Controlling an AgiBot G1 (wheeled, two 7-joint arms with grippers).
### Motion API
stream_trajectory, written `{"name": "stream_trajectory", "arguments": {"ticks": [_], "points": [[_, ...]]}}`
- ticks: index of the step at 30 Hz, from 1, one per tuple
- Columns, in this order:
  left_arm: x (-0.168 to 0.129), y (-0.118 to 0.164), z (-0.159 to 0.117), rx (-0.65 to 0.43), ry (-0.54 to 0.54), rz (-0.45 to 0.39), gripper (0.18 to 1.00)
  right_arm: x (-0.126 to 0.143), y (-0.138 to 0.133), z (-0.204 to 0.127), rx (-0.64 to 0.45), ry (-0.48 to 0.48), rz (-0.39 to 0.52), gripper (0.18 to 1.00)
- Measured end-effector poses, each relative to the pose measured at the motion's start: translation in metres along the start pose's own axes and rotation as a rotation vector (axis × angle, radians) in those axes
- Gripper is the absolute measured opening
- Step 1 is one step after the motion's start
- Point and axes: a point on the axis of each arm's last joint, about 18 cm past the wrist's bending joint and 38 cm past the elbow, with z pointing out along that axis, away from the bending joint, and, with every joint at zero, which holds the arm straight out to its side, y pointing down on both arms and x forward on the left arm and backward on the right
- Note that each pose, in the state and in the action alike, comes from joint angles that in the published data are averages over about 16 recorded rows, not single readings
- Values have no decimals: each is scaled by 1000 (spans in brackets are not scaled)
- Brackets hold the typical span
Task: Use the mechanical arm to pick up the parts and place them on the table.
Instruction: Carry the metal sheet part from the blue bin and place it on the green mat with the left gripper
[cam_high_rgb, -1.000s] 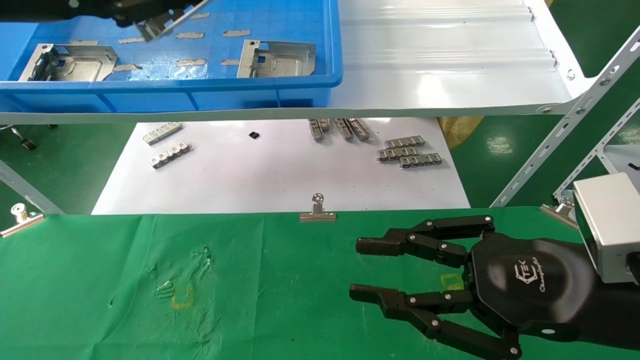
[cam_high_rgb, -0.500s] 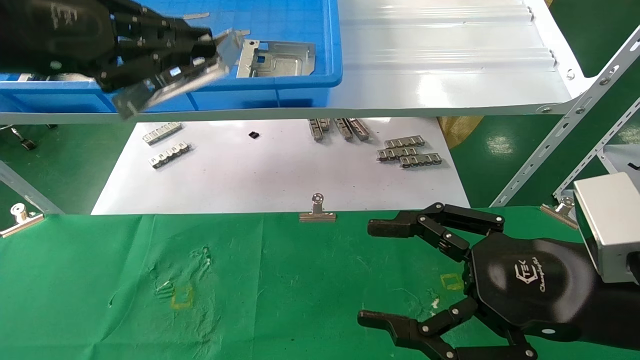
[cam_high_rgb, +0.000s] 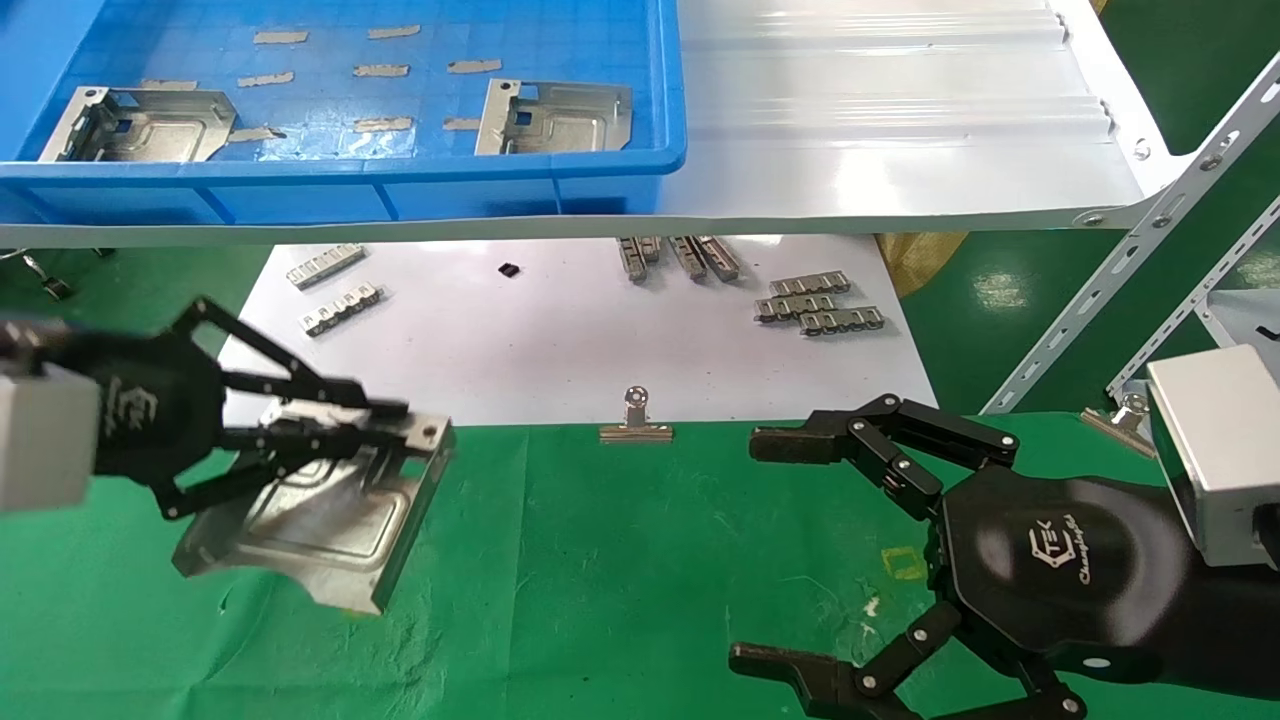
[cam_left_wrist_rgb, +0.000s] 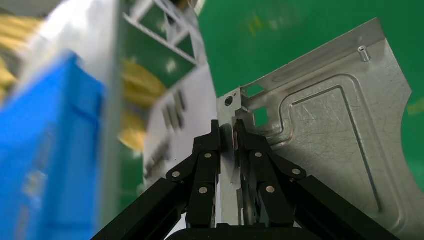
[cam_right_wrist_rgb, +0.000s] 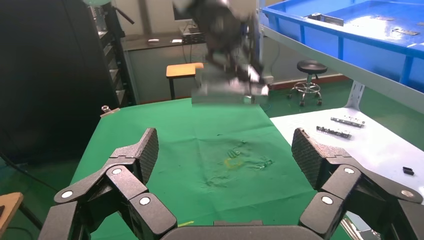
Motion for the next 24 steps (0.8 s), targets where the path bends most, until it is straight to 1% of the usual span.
{"name": "stream_trajectory", "arguments": {"ticks": [2, 5, 11, 18, 24], "points": [[13, 14, 3, -33, 0, 29, 236, 0, 0, 0, 0, 0, 0, 969], [32, 36, 7, -75, -9, 49, 236, 0, 0, 0, 0, 0, 0, 983], [69, 68, 17, -128, -44, 39, 236, 0, 0, 0, 0, 0, 0, 998], [110, 90, 29, -149, -71, 9, 235, 0, 0, 0, 0, 0, 0, 1001], [135, 101, 39, -156, -80, 11, 235, 0, 0, 0, 0, 0, 0, 1001]]}}
